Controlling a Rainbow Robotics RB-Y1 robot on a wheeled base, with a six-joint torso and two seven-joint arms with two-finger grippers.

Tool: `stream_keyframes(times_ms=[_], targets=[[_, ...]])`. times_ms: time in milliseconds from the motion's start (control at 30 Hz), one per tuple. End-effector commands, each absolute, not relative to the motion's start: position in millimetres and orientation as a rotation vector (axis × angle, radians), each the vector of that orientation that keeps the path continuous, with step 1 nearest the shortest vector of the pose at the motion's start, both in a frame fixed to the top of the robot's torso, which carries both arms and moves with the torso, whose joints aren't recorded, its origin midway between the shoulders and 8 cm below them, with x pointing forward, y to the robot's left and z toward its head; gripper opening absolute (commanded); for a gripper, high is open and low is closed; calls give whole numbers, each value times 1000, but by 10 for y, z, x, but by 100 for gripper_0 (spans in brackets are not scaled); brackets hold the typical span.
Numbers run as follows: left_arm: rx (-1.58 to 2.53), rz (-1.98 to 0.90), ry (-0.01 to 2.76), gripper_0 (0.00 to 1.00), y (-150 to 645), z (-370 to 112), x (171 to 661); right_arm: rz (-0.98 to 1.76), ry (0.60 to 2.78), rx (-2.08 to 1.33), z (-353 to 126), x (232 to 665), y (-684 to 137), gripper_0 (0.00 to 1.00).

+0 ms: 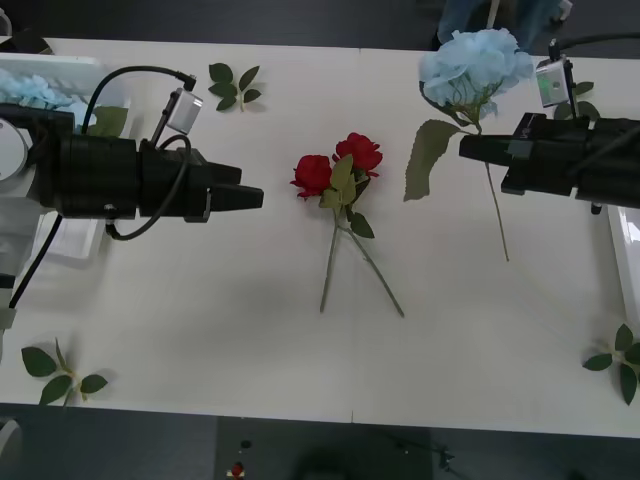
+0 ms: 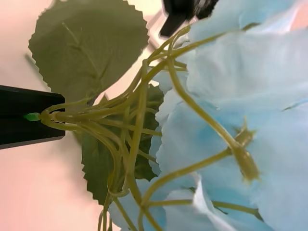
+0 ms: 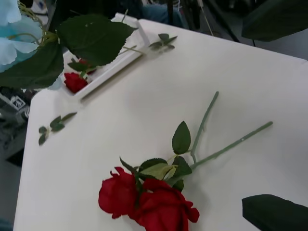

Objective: Put the red flowers into the right box and the blue flowers into the left box

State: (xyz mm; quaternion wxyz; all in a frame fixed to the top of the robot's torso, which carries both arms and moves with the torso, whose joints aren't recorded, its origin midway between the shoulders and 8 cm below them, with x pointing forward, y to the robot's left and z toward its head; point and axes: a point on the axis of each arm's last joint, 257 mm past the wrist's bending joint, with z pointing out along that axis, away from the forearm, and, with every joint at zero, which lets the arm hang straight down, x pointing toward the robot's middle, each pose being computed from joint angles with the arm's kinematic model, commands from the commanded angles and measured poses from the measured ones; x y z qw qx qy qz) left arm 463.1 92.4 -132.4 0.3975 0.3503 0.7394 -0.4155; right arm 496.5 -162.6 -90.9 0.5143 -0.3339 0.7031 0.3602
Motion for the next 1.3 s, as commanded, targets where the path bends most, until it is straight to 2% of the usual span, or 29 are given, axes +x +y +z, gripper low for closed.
stream_keyframes(times_ms=[33, 300, 533, 1000, 1067, 1167, 1300], targets=[[1070, -1041, 1700, 93, 857, -1514, 4473, 918, 1576, -865, -609, 4709, -1337, 0], [1091, -1121, 1564, 93, 538, -1669, 4382, 1086, 1501, -807, -396, 4430, -976, 0], [955, -1247, 1482, 93, -8, -1472, 4371, 1202, 1491, -734, -347, 4349, -650, 0], [831, -1459, 1412, 91, -416, -1300, 4127, 1275, 1490, -633, -275, 4451, -200, 0], [833, -1482, 1406, 88, -466, -1291, 4075, 1278, 1490, -617, -265, 4477, -164, 0], [836, -1494, 1412, 76, -504, -1323, 4038, 1280, 1484, -609, -233, 4494, -127, 0], [833, -1503, 1408, 76, -575, -1314, 4019, 1288, 1482, -606, -209, 4496, -112, 0]])
